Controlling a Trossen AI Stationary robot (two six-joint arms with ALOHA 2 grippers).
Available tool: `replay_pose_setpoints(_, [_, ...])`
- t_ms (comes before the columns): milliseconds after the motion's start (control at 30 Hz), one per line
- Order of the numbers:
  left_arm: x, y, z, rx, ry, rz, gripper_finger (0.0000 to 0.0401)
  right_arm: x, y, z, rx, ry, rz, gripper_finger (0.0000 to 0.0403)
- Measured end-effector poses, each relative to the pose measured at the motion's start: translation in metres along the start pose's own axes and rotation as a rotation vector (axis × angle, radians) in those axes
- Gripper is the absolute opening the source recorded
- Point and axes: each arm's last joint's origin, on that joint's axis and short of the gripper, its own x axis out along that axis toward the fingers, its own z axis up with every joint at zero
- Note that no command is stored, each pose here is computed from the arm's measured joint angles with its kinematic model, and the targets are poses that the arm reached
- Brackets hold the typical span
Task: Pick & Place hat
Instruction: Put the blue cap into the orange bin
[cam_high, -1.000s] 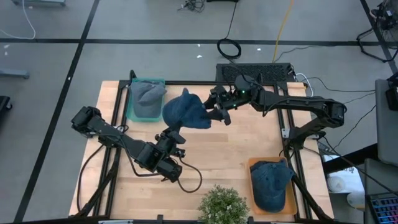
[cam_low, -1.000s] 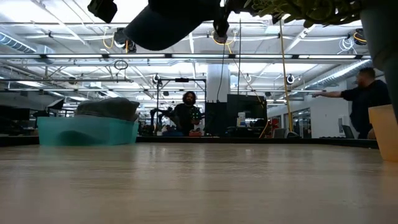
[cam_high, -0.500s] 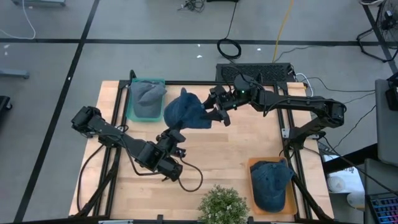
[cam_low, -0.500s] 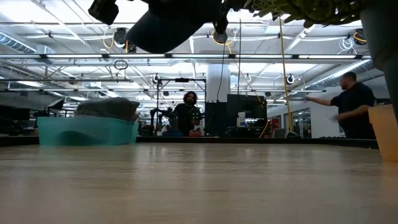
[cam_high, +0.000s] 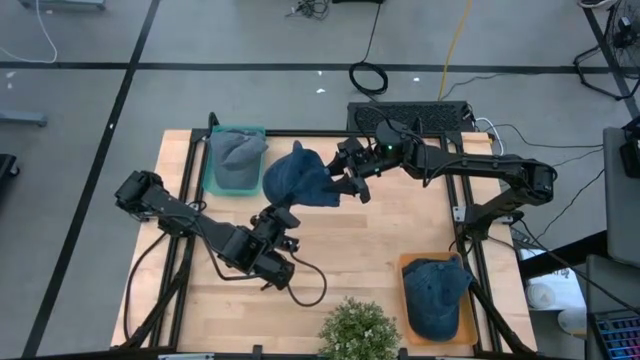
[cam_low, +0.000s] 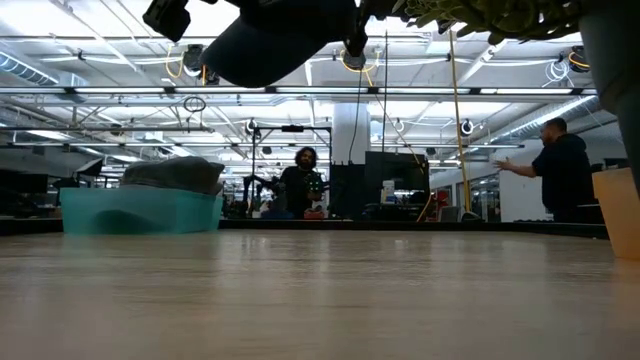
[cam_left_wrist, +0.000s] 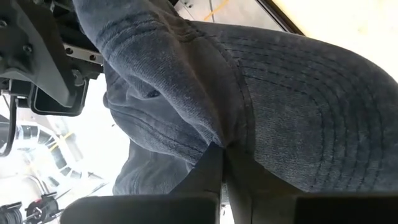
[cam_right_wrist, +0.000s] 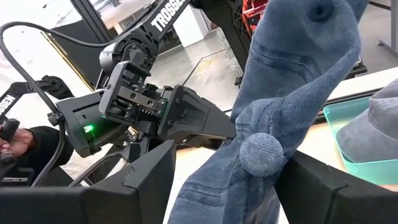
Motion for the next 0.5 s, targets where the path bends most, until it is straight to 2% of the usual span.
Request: replay_pose_setpoints(500, [0.0001,0.0000,0.0000,0.024,0.000,0.000,0.0006,0.0000,0.0000,0.0001,-0.002,0.000,0.001,0.0235])
